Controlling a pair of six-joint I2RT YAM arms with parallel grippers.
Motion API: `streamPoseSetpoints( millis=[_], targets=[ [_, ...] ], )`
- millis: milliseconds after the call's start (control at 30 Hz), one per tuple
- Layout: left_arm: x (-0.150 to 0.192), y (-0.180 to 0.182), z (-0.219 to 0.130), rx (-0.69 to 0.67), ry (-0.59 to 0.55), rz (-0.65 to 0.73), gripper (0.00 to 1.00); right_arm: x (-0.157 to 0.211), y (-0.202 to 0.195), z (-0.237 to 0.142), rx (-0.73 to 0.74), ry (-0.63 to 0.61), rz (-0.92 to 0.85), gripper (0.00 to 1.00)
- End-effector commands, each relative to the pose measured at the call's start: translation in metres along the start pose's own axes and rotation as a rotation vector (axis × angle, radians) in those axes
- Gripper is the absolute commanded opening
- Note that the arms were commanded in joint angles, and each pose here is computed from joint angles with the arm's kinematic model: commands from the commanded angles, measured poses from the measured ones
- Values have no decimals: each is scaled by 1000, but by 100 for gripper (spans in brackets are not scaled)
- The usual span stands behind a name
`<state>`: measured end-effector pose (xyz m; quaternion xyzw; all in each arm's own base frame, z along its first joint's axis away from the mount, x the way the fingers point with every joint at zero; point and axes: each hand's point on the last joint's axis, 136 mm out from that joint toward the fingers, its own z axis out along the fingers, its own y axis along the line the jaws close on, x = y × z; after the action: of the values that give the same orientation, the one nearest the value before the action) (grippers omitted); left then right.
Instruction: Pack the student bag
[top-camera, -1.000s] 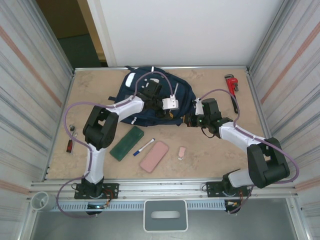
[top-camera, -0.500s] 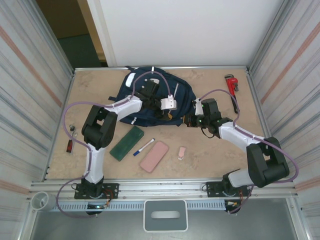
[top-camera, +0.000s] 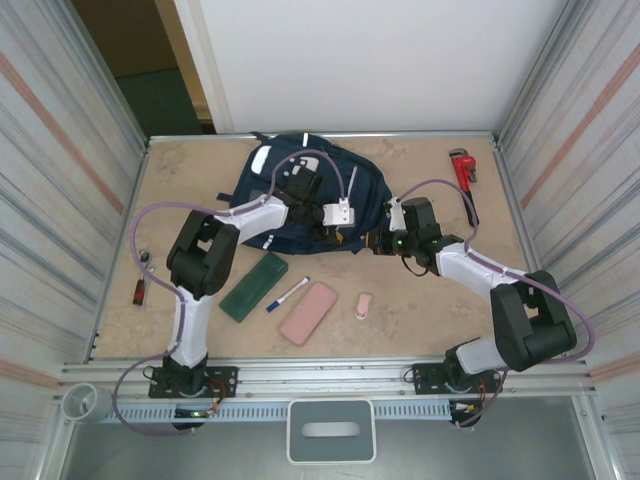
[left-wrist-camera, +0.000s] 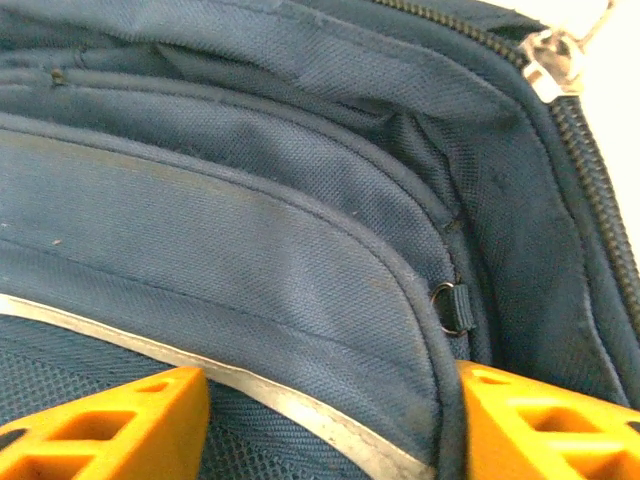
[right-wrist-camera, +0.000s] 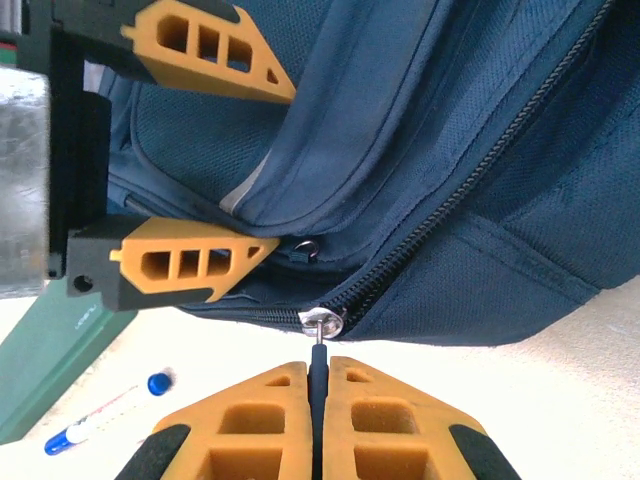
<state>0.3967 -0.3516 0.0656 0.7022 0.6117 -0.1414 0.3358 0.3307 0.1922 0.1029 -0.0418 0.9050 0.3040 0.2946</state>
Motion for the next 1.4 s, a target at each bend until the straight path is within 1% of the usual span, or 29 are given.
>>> streamPoseSetpoints(
  millis=[0,33,133,167,233,267,333,400,600,667,767,967,1033,1100,1233,1267,1367],
  targets=[
    [4,18,8,-80,37,22,54,-6,4,0,-24,-17,-27,0],
    [3,18,9,-86,35,30,52,-5,4,0,-24,-16,-28,0],
    [-3,20,6,-113,6,23,34,-2,0,-1,-10,-15,-28,0],
    [-6,21,3,-115,-19,9,25,-1,-3,-1,9,-16,-38,0],
    [-21,27,-16,-128,-97,-23,3,0,-12,-4,71,-21,-65,0],
    [-26,29,-24,-127,-143,-46,0,0,-16,-5,108,-25,-86,0],
    [-34,31,-41,-119,-221,-66,0,0,-19,-8,182,-44,-142,0],
    [-37,30,-57,-106,-268,-62,0,-2,-22,-13,272,-71,-194,0],
    [-22,29,-90,-66,-311,-71,0,-12,-67,-47,599,-139,-183,0],
    [-18,30,-98,-65,-314,-67,0,-15,-78,-57,683,-156,-171,0],
    [-14,31,-105,-74,-317,-48,0,-20,-87,-71,755,-196,-153,0],
    [1,46,-113,-135,-285,-39,0,-25,-105,-92,821,-225,-85,0],
    [5,54,-120,-163,-284,-47,0,-24,-110,-95,809,-220,-60,0],
    [5,60,-124,-185,-284,-56,0,-26,-98,-87,718,-226,-93,0],
    [-11,65,-119,-236,-306,-66,0,-27,-35,-54,334,-228,-183,0],
    [-15,67,-116,-252,-313,-78,0,-27,-22,-48,256,-222,-191,0],
    [-25,78,-107,-310,-311,-164,0,-23,10,-35,118,-182,-244,0]
  ],
)
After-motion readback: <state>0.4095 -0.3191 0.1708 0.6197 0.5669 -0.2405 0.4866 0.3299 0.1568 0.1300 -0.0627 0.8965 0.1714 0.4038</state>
